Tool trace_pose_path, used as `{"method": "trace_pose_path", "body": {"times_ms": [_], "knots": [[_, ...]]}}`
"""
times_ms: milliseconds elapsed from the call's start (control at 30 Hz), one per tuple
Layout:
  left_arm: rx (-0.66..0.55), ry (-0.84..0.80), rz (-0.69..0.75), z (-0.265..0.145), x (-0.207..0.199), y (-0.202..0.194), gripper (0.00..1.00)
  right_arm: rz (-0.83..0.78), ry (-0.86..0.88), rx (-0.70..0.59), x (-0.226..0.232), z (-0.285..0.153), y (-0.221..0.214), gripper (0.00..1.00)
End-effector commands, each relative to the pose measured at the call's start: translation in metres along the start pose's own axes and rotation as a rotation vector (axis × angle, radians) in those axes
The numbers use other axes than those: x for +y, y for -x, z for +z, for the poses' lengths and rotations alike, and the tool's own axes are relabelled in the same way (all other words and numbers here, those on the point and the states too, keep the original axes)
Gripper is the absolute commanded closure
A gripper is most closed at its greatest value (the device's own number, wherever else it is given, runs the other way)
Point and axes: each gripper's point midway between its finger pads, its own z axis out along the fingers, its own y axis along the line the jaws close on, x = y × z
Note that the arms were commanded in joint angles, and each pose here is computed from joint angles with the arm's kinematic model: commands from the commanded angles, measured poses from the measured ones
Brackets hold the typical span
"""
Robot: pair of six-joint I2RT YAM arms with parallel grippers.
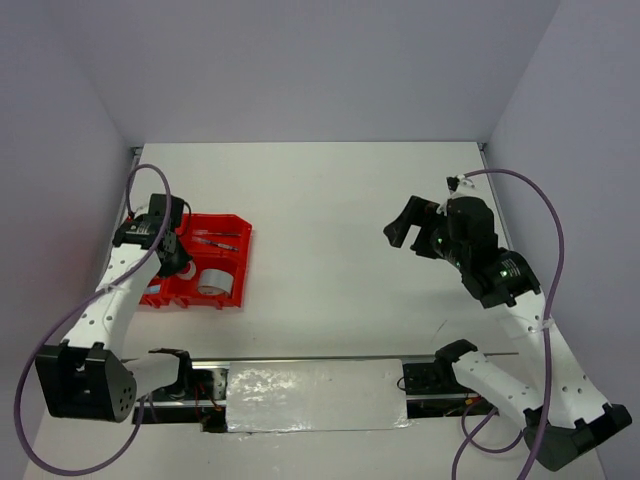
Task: Sort the stationery into containers
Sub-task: Place the stationery in the storage box.
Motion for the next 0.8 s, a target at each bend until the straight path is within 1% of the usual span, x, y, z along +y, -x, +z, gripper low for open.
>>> {"method": "trace_pose_path", "body": {"times_ms": [0, 33, 67, 167, 200, 267, 300, 367, 400, 500, 633, 667, 733, 767], "knots": [[-0.011, -0.032, -0.011, 0.008, -0.001, 0.005, 0.91, -0.016, 0.119, -0.026, 0.025, 0.004, 0.011, 0.00], [-0.012, -0.004, -0.022, 0.013, 0.004, 0.007, 0.88, -0.017, 0.125, -0.021, 0.027, 0.007, 0.011, 0.00], [-0.001, 0.003, -0.006, 0.020, 0.003, 0.005, 0.88, -0.021, 0.135, -0.017, 0.030, 0.007, 0.012, 0.00], [0.007, 0.021, -0.021, 0.027, 0.007, 0.009, 0.86, -0.032, 0.139, -0.007, 0.031, 0.010, 0.012, 0.00], [0.001, 0.022, -0.018, 0.028, 0.007, 0.011, 0.79, -0.035, 0.142, -0.009, 0.033, 0.010, 0.013, 0.00], [0.008, 0.025, -0.011, 0.031, 0.006, 0.010, 0.71, -0.041, 0.142, -0.010, 0.033, 0.010, 0.014, 0.00], [0.011, 0.027, -0.011, 0.031, 0.007, 0.010, 0.59, -0.043, 0.143, -0.012, 0.033, 0.010, 0.015, 0.00], [0.026, 0.028, -0.005, 0.034, 0.007, 0.005, 0.50, -0.046, 0.145, -0.015, 0.034, 0.010, 0.016, 0.00], [0.027, 0.034, -0.008, 0.035, 0.008, 0.005, 0.43, -0.047, 0.146, -0.016, 0.035, 0.010, 0.017, 0.00], [0.034, 0.032, -0.004, 0.036, 0.008, 0.001, 0.29, -0.055, 0.149, -0.025, 0.037, 0.008, 0.021, 0.00], [0.015, -0.006, 0.007, 0.023, 0.004, 0.011, 0.23, -0.073, 0.144, -0.033, 0.038, 0.005, 0.027, 0.00], [-0.002, -0.028, 0.024, 0.012, 0.002, 0.019, 0.22, -0.086, 0.149, -0.049, 0.041, 0.001, 0.034, 0.00], [-0.019, -0.069, 0.045, -0.001, -0.003, 0.027, 0.14, -0.112, 0.130, -0.044, 0.039, -0.004, 0.036, 0.00], [-0.049, -0.092, 0.064, -0.015, -0.004, 0.037, 0.12, -0.120, 0.116, -0.049, 0.037, -0.006, 0.040, 0.00]]}}
